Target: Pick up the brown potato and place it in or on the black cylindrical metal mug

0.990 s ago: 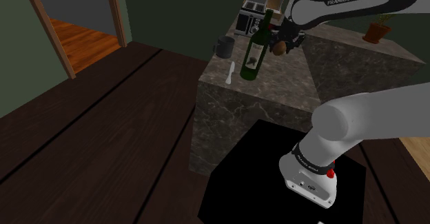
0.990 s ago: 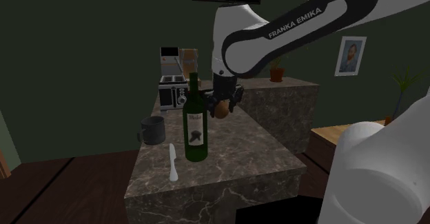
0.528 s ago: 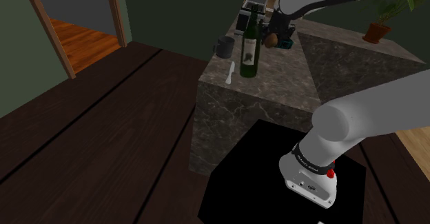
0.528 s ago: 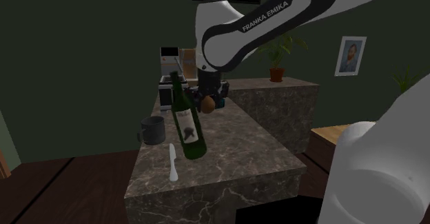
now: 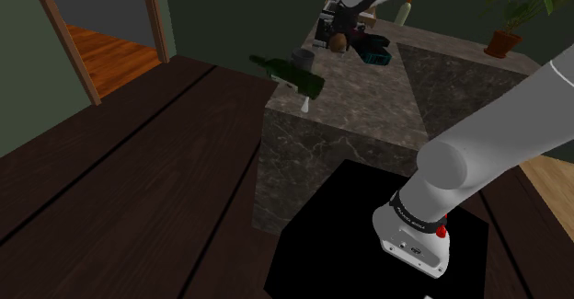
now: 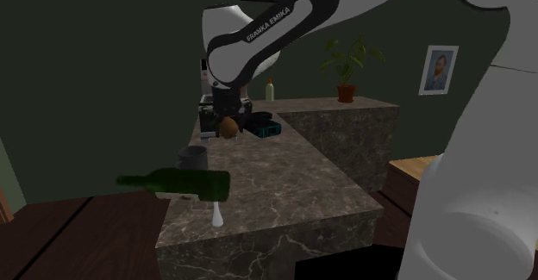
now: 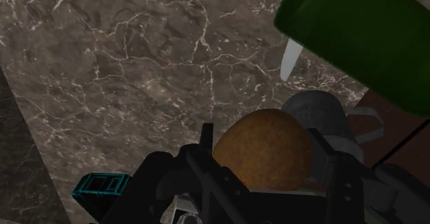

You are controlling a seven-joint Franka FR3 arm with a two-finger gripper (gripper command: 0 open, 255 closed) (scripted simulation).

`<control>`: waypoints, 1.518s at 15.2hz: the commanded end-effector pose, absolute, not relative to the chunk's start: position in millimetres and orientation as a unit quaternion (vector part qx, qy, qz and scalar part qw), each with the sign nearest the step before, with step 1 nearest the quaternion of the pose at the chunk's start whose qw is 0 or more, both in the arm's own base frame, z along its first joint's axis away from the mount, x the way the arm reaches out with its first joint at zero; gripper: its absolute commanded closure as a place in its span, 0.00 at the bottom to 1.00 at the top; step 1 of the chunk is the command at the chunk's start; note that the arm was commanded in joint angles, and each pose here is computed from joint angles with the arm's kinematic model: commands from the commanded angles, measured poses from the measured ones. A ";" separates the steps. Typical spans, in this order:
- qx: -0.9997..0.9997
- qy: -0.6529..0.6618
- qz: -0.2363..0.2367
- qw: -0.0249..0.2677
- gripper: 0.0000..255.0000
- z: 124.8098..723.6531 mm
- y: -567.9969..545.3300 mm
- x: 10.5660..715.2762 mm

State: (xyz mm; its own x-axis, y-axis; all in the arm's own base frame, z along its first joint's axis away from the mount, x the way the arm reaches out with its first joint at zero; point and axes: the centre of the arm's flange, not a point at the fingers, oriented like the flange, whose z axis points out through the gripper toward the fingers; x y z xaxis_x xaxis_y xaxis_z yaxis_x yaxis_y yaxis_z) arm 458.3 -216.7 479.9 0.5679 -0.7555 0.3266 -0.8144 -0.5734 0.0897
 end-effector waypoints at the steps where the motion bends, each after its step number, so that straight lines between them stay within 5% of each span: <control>1: 0.878 -0.447 0.127 0.115 1.00 479.5 -220.2 486.9; 11: 0.878 -0.447 0.127 0.115 1.00 477.5 -236.5 619.6; 23: 0.878 -0.447 0.127 0.115 1.00 412.4 -236.5 619.6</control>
